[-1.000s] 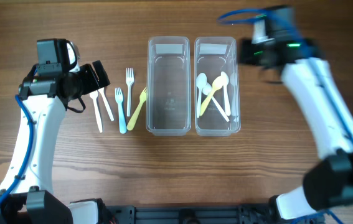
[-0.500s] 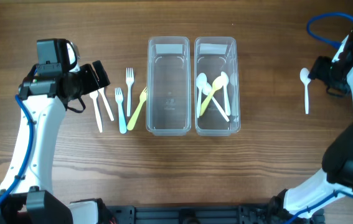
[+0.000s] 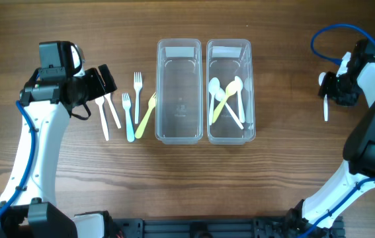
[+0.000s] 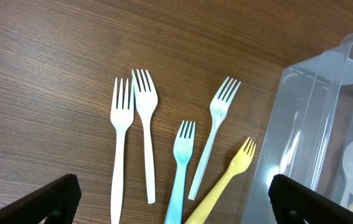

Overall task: Pack container
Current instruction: 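Grasp the last white spoon with the right gripper, then place the last white spoon into the right container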

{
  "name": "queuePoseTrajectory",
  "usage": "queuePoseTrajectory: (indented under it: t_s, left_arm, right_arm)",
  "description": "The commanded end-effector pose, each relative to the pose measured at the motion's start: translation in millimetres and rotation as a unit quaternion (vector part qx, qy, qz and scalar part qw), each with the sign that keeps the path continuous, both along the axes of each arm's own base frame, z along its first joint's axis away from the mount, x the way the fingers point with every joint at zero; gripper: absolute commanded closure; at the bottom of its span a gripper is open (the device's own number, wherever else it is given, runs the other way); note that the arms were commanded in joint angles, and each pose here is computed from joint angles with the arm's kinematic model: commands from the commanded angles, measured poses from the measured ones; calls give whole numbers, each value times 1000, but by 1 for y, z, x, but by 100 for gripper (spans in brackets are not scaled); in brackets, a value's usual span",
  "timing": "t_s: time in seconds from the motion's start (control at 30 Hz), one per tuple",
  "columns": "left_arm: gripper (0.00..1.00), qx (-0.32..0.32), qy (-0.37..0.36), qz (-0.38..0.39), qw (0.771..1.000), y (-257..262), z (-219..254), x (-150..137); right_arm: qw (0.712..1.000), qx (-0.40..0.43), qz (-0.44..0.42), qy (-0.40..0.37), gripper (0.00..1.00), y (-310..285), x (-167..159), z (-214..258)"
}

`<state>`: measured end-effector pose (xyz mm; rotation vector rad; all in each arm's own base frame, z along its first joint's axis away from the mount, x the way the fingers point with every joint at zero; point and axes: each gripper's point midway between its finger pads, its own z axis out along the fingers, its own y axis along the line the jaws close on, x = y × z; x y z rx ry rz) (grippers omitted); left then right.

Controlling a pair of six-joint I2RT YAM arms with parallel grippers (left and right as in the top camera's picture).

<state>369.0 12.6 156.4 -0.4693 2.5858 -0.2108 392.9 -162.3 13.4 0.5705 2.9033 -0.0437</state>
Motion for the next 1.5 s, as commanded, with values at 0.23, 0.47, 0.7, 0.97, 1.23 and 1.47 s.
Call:
queuePoseTrajectory:
  t_s: [0.23, 0.47, 0.7, 0.97, 1.23, 1.47]
  left_arm:
    - [0, 8, -11, -6, 1000, 3, 7, 4]
    - [0, 8, -11, -6, 1000, 3, 7, 4]
    - [0, 8, -11, -6, 1000, 3, 7, 4]
    - [0, 8, -11, -6, 1000, 3, 7, 4]
    - [0, 8, -11, -6, 1000, 3, 7, 4]
    - [0, 8, -11, -6, 1000, 3, 7, 4]
  right_arm:
    - [1000, 12, -1, 5, 53, 4, 0, -17]
    - [1000, 16, -1, 18, 57, 7, -7, -26]
    - [999, 21, -5, 27, 91, 9, -12, -27]
    - [996, 86, -28, -14, 96, 31, 0, 3]
    - [971, 149, 46, -179, 96, 101, 31, 136]
    - [953, 147, 130, -232, 96, 200, 18, 204]
